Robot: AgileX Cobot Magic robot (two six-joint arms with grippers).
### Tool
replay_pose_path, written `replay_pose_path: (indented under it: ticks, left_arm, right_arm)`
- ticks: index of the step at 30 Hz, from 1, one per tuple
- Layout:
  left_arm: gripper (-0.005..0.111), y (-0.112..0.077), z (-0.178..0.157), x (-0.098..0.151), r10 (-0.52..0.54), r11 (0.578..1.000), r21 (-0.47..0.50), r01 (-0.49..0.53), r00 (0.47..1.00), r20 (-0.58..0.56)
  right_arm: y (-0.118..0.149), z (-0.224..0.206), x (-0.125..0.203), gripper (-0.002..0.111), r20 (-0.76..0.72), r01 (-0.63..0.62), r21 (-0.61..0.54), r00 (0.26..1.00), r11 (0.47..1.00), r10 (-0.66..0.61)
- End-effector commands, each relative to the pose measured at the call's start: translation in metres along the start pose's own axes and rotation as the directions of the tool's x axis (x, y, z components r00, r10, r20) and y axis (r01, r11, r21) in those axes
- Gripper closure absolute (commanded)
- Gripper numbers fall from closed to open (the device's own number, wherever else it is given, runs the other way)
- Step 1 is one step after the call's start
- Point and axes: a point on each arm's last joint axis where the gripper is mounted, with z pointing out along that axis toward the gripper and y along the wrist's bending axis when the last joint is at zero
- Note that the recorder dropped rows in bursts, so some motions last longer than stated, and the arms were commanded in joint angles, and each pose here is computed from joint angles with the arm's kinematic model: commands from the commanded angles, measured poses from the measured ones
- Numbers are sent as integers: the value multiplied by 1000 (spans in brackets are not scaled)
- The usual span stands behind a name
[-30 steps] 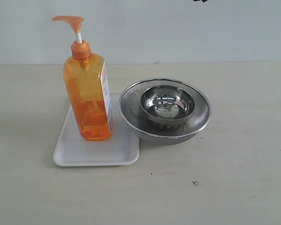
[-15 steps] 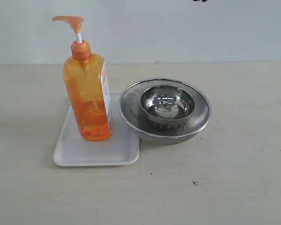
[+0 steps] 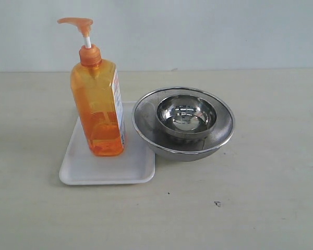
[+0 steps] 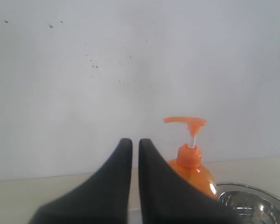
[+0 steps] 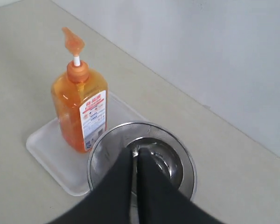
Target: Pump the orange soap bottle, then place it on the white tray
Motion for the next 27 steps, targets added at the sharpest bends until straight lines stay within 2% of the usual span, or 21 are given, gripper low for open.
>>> replay_pose_path:
  ticks: [1,5,9,13,18,21,24,27]
  left_arm:
    - [102,0,-1,1,-8,1000,-2,8,1000,0]
    - [102,0,-1,1,-8,1000,-2,8,1000,0]
    - [102,0,-1,1,-8,1000,-2,8,1000,0]
    - [102,0,-1,1,-8,1000,-2,8,1000,0]
    - [102,0,-1,1,-8,1000,-2,8,1000,0]
    - [102,0,-1,1,-8,1000,-2,8,1000,0]
    - [102,0,-1,1,-8,1000,-2,8,1000,0]
    - [102,0,-1,1,-8,1000,-2,8,1000,0]
  right_arm:
    - [14,-42,32,108,46,12,31,999,999,-14]
    - [29,-77,72,108,139,13,62,990,998,-21]
    - [41,-84,118,108,243,-54,78,970,995,34]
    - [46,-70,165,108,336,-161,93,934,983,121]
    - [46,-32,224,108,373,-225,134,914,965,161]
    - [41,-19,245,108,439,-306,185,876,934,200]
    - [35,-14,260,108,490,-414,243,833,877,257]
    - [31,-16,265,108,491,-454,298,827,840,273]
